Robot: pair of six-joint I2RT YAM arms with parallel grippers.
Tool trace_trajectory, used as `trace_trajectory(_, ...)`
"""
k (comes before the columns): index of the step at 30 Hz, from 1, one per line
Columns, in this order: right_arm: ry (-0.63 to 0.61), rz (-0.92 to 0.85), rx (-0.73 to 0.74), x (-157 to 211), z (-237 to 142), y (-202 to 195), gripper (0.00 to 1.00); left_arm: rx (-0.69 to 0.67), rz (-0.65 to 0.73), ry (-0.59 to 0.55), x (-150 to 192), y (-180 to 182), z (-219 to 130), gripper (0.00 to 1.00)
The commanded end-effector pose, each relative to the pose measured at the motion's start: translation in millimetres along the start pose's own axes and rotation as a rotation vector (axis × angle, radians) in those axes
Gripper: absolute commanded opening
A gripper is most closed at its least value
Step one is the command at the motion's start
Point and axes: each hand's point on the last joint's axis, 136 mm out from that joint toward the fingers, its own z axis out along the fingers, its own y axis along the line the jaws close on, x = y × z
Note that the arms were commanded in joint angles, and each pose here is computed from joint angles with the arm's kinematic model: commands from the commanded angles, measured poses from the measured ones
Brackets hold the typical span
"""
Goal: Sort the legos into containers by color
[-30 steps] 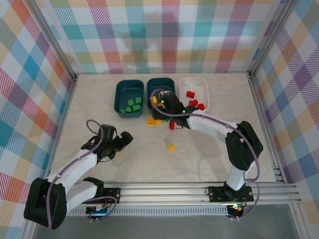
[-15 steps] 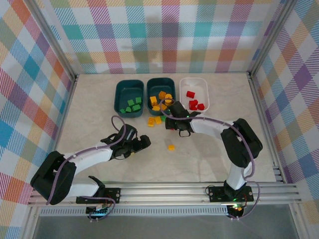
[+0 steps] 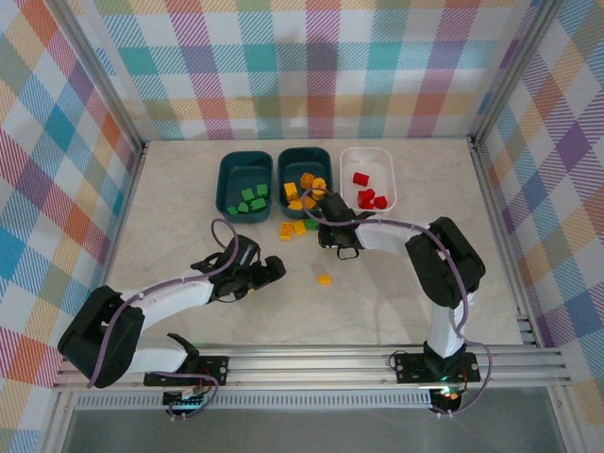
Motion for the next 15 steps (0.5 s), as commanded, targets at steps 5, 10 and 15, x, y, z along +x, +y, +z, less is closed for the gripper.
trace_trajectory(5, -0.151, -0.02, -0.052, -35.0, -48.7, 6.6, 0.17, -0.062, 0.045, -0.045, -7.6, 8.3, -4.5, 0.99)
trace_trajectory(10, -0.224, -0.041, -0.04, -54.8, -72.9, 2.9, 0.16, -0.063, 0.044, -0.042, -7.7, 7.5, -2.9, 0.98)
trace_trajectory(15, -0.29, 0.012, 0.045, -95.2, -86.5, -44.7, 0.17, -0.07, 0.052, -0.038, -7.3, 8.1, -5.7, 0.99)
